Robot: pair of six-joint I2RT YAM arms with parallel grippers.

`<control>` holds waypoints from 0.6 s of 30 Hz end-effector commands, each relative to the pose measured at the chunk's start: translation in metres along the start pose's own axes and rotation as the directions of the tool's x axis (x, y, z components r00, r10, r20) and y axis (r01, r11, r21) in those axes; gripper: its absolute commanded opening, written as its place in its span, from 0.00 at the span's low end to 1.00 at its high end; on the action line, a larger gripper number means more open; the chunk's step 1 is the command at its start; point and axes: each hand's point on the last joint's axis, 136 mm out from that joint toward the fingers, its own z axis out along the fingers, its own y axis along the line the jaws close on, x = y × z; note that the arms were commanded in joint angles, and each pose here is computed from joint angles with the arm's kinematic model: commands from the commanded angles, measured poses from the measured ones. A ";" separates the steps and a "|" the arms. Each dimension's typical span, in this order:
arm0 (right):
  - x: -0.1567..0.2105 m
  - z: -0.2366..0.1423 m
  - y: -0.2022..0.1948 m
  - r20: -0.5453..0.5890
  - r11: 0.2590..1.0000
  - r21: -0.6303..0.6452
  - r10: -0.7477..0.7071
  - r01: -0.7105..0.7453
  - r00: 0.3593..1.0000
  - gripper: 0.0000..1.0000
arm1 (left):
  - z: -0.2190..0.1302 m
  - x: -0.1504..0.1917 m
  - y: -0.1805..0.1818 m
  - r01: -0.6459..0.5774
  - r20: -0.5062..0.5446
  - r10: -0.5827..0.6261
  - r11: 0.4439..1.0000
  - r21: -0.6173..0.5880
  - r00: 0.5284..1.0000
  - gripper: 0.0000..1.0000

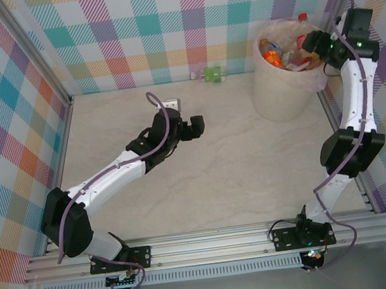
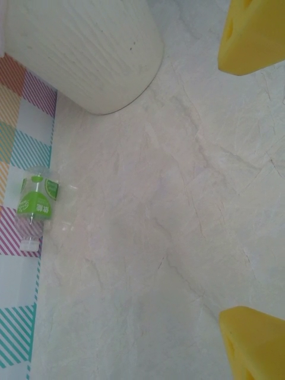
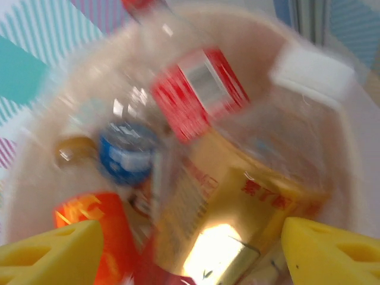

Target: Put the plastic bottles in the bin

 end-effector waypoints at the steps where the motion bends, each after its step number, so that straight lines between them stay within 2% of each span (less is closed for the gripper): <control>1: 0.075 0.036 -0.020 -0.230 0.996 0.067 0.079 -0.066 0.970 0.78 | 0.002 -0.007 0.003 0.022 0.006 -0.022 1.000 -0.009 1.000 1.00; 4: 0.078 0.040 -0.024 -0.246 0.995 0.079 0.077 -0.059 0.966 0.79 | 0.004 -0.005 0.004 0.025 0.000 -0.025 1.000 -0.010 1.000 1.00; 7: 0.058 0.029 -0.015 -0.199 0.997 0.066 0.052 -0.039 0.979 0.79 | 0.005 -0.004 0.006 0.027 -0.005 -0.027 1.000 -0.014 1.000 1.00; 13: 0.012 -0.015 0.029 -0.102 0.999 -0.051 -0.015 0.010 0.995 0.79 | 0.006 -0.003 0.008 0.034 -0.007 -0.034 0.999 -0.018 0.999 1.00; 18: 0.007 -0.037 0.069 -0.081 0.987 -0.153 -0.065 0.052 0.995 0.78 | 0.007 -0.003 0.007 0.037 -0.010 -0.037 0.999 -0.015 0.999 1.00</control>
